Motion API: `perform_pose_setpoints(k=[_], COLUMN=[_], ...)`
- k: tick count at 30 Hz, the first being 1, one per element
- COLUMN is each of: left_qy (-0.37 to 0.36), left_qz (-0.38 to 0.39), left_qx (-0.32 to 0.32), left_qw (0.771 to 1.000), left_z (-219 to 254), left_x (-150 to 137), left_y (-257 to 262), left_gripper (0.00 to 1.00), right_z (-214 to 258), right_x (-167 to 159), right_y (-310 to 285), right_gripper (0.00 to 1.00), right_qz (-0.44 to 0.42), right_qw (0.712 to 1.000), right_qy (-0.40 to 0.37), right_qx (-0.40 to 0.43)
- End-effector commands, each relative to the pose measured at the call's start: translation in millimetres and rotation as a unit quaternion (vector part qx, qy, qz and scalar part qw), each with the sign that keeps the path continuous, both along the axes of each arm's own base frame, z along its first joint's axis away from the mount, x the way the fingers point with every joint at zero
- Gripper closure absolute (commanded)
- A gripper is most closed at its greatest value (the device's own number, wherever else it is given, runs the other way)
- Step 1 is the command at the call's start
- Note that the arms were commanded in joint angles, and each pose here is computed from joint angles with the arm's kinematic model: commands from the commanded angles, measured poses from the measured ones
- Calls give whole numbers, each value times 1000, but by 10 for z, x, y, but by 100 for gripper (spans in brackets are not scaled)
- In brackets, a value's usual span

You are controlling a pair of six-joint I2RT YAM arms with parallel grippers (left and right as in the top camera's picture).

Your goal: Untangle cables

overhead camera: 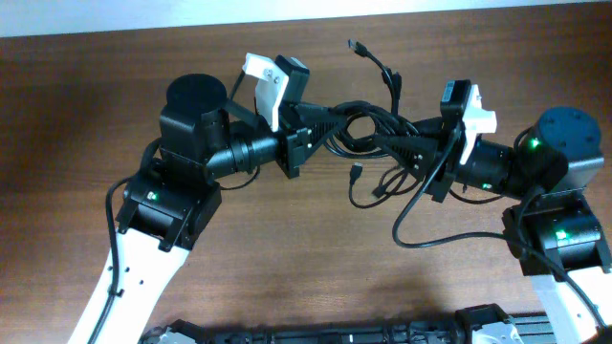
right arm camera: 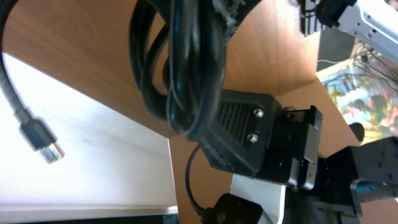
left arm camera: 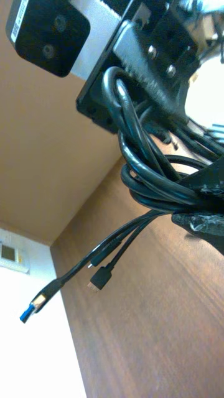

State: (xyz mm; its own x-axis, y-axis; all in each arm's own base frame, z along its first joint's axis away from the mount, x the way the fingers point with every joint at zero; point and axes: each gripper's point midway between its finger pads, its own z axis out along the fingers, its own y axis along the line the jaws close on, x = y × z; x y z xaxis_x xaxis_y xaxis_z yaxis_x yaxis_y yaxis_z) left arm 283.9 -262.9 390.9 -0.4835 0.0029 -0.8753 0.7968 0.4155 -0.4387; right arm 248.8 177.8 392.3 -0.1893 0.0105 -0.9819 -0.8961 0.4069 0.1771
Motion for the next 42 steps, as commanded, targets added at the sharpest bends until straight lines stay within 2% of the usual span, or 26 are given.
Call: perform_pose_setpoints(k=[1,5,7,10,13,14,18,30,31,36,42], left_qy=[-47,-54,-66,-71,-74,-77,-80,-131,-131,-120,10], left_qz=[36,46,56,78,91,102,112,138,144,166,274], left_qx=[17,22,28,33,36,38,39,76,78,76,-6], left_qw=[998,997,996,994,992,991,990,979,978,976,962], left_z=[66,70,79,87,104,110,131,147,145,140,133], left_x=[139,165,192,243,268,291,300,368,384,433,604], left_y=[79,102,129,177,211,238,269,372,387,433,629], left_gripper=[100,100,100,100,100,100,100,100,100,100,100], right_z=[-20,-139,-203,-288,-430,-525,-694,-824,-822,-806,-772], right_x=[15,121,174,246,324,360,418,440,433,399,350], right_y=[-24,-94,-136,-202,-305,-369,-512,-633,-623,-569,-492], right_gripper=[86,76,64,63,80,96,96,96,94,45,21], right_qz=[-15,-56,-78,-109,-151,-175,-223,-260,-257,-239,-214], right_qw=[1000,998,995,991,983,977,962,947,948,953,960], right_qy=[8,36,49,64,91,108,136,156,156,158,159], right_qx=[-4,-15,-22,-32,-49,-61,-84,-105,-104,-98,-88])
